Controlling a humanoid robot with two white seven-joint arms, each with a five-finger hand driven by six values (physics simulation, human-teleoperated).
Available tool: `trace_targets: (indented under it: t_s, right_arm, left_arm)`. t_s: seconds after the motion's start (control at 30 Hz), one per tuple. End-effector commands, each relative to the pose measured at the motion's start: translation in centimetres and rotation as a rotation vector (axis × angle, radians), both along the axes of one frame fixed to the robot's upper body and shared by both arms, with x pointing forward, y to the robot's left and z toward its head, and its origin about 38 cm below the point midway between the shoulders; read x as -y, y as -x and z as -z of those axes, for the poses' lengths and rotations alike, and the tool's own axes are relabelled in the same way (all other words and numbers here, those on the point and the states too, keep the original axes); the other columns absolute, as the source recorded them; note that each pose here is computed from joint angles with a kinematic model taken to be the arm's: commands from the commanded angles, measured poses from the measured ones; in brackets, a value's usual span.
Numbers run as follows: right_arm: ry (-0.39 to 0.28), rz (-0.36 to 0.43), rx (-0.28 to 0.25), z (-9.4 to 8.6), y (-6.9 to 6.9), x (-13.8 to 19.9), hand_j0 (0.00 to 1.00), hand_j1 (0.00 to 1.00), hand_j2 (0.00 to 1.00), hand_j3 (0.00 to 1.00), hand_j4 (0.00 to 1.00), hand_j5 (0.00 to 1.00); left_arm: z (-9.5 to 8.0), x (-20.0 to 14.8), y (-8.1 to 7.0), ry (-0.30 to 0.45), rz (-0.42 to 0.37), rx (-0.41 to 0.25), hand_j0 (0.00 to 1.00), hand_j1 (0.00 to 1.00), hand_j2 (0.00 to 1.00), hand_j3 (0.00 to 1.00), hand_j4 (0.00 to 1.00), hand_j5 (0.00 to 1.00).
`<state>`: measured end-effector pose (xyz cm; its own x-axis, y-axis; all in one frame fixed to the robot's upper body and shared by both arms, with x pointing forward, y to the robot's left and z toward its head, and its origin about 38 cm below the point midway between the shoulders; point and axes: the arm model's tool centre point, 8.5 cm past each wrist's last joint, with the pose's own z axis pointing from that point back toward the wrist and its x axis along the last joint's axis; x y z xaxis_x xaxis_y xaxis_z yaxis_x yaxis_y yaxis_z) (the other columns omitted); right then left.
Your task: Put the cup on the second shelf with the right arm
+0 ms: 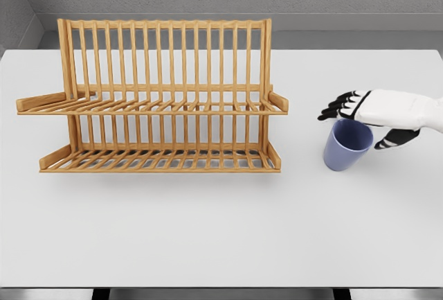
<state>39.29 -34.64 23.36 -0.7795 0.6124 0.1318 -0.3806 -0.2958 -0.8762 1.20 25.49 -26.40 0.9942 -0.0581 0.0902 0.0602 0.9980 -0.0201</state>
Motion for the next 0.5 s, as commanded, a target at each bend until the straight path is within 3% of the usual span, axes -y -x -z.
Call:
trace_targets:
  t_s: [0.0, 0.47]
  right_arm:
    - [-0.001, 0.002, -0.039, 1.49, -0.02, -0.23, 1.00, 1.00, 1.00, 1.00, 1.00, 1.00]
    - [0.001, -0.006, -0.045, 1.72, 0.11, -0.46, 1.00, 1.00, 1.00, 1.00, 1.00, 1.00]
  left_arm:
    - [0.00, 0.00, 0.00, 0.000, 0.000, 0.000, 1.00, 1.00, 1.00, 1.00, 1.00, 1.00]
    - [0.00, 0.00, -0.10, 0.000, 0.000, 0.002, 1.00, 1.00, 1.00, 1.00, 1.00, 1.00]
